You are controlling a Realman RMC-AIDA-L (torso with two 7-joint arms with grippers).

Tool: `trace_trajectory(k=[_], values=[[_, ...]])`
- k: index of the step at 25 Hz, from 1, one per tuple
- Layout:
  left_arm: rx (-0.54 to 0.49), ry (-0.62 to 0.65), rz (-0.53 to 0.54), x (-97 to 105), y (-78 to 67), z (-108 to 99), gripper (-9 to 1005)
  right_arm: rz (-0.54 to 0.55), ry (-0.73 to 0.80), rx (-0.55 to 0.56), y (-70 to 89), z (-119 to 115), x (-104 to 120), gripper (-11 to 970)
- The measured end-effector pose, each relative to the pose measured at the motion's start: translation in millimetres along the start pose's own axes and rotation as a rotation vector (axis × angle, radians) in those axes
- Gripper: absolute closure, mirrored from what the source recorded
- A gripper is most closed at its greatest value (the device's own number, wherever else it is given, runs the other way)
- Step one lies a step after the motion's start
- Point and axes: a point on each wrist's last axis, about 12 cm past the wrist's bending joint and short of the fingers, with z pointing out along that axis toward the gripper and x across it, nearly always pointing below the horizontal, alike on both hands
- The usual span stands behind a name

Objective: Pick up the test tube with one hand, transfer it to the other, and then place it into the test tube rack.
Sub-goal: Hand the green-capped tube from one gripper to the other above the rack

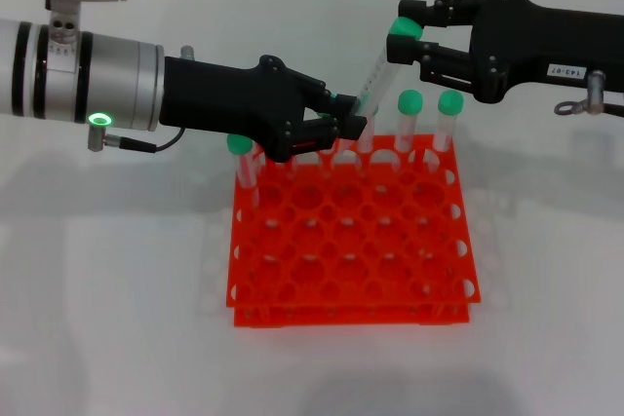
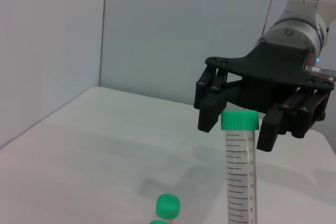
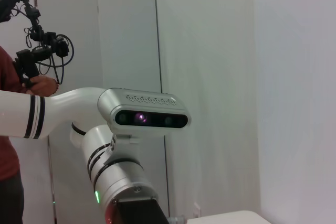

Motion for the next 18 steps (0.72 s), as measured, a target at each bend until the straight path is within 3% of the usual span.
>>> trace_trajectory(k=[18], values=[[0.002,-0.004,0.002,-1.6,0.2,0.7,799,0.005,0.003,0.000,-0.3,-0.2,1.4,655]])
